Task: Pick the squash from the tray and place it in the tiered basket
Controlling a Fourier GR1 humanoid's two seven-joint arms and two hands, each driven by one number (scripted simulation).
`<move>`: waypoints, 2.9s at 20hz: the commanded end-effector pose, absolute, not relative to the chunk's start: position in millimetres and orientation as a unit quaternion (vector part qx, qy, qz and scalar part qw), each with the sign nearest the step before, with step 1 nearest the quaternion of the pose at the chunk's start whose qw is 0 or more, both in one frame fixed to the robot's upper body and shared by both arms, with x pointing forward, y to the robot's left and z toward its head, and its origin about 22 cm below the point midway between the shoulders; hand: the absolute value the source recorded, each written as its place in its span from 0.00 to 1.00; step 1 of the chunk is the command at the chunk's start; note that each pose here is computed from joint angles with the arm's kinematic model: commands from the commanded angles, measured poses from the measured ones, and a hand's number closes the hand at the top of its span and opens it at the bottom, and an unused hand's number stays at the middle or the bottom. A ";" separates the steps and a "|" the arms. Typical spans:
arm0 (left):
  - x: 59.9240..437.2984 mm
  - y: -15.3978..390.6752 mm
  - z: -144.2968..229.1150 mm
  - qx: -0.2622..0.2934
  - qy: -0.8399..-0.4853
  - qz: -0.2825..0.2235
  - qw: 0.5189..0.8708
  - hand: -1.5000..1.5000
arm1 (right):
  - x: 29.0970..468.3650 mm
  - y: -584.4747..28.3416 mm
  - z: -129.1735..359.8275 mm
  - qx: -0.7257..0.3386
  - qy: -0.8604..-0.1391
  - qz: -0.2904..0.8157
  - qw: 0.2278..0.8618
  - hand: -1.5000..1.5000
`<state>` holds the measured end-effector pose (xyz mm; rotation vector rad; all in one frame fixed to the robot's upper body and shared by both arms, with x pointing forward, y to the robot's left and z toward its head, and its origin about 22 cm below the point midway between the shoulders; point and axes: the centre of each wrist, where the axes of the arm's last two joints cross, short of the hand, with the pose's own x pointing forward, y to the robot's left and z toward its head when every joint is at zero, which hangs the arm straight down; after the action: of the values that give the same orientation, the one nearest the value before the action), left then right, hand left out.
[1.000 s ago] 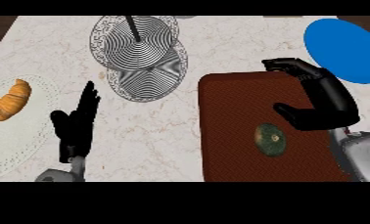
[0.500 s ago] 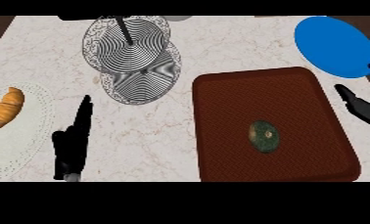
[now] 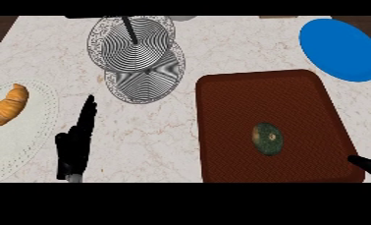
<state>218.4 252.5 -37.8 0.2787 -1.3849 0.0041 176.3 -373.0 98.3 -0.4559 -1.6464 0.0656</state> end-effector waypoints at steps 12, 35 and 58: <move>222.0 243.9 -46.5 0.115 -0.603 -0.007 0.789 0.50 | 140.3 -288.2 170.0 -0.382 -0.562 0.252 0.689 0.00; 198.7 258.6 -57.5 0.113 -0.603 -0.015 0.789 0.50 | 179.1 -187.8 110.5 -0.421 -0.425 0.353 0.720 0.00; 203.7 246.3 -56.6 0.115 -0.600 -0.005 0.792 0.50 | 227.8 -194.7 81.4 -0.407 -0.305 0.413 0.755 0.00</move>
<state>217.4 244.6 -40.2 0.2461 -1.3998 -0.0282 222.5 -192.3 82.5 -0.8641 -0.8020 0.8867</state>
